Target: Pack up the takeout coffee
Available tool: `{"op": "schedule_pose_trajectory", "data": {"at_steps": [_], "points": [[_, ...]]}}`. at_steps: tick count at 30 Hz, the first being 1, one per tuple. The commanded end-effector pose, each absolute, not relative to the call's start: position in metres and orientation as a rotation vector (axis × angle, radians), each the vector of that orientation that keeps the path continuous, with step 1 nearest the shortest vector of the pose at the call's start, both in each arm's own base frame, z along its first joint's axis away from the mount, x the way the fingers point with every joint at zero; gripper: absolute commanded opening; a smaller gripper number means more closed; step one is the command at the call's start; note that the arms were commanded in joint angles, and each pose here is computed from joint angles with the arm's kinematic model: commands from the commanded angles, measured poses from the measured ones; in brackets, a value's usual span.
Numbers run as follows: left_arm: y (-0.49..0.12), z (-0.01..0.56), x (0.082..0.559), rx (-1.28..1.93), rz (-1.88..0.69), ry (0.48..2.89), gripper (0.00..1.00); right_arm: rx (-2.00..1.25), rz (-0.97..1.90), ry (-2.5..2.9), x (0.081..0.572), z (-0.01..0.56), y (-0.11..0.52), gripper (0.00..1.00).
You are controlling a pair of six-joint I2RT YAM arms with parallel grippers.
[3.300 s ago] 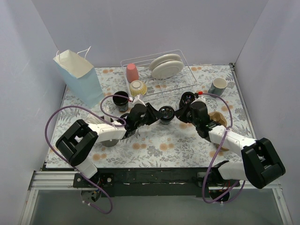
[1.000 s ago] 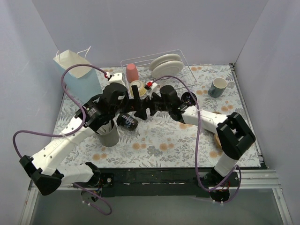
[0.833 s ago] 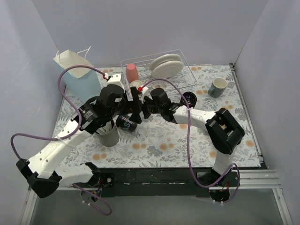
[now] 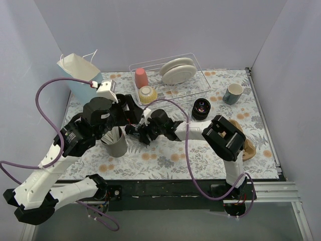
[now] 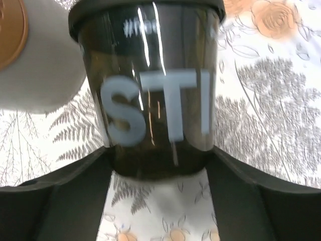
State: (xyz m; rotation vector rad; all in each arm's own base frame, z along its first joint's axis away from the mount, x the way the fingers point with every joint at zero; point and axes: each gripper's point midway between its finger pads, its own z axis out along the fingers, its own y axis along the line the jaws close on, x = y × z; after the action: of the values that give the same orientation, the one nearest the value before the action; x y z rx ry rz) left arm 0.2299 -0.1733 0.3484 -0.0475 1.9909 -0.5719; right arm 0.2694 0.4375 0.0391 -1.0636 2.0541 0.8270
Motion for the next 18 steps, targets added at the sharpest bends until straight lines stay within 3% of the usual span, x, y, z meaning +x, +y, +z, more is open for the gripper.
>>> {"op": "schedule_pose_trajectory", "data": {"at_steps": [1, 5, 7, 13, 18], "points": [[-0.179, 0.339, 0.227, -0.003, -0.578, 2.023, 0.98, -0.974, 0.841, 1.868, 0.277, 0.092, 0.434, 0.75], [-0.183, 0.336, 0.228, -0.011, -0.601, 2.025, 0.97, -0.939, 0.874, 1.757, 0.267, 0.131, 0.415, 0.66], [-0.186, 0.335, 0.23, -0.011, -0.605, 2.028, 0.97, -0.942, 0.882, 1.737, 0.263, 0.138, 0.405, 0.66], [-0.195, 0.336, 0.222, 0.031, -0.678, 2.025, 0.96, -1.081, 0.905, 1.724, 0.257, 0.131, 0.413, 0.86], [-0.193, 0.343, 0.217, 0.053, -0.696, 2.005, 0.96, -1.118, 0.874, 1.683, 0.268, 0.123, 0.424, 0.91]]}}
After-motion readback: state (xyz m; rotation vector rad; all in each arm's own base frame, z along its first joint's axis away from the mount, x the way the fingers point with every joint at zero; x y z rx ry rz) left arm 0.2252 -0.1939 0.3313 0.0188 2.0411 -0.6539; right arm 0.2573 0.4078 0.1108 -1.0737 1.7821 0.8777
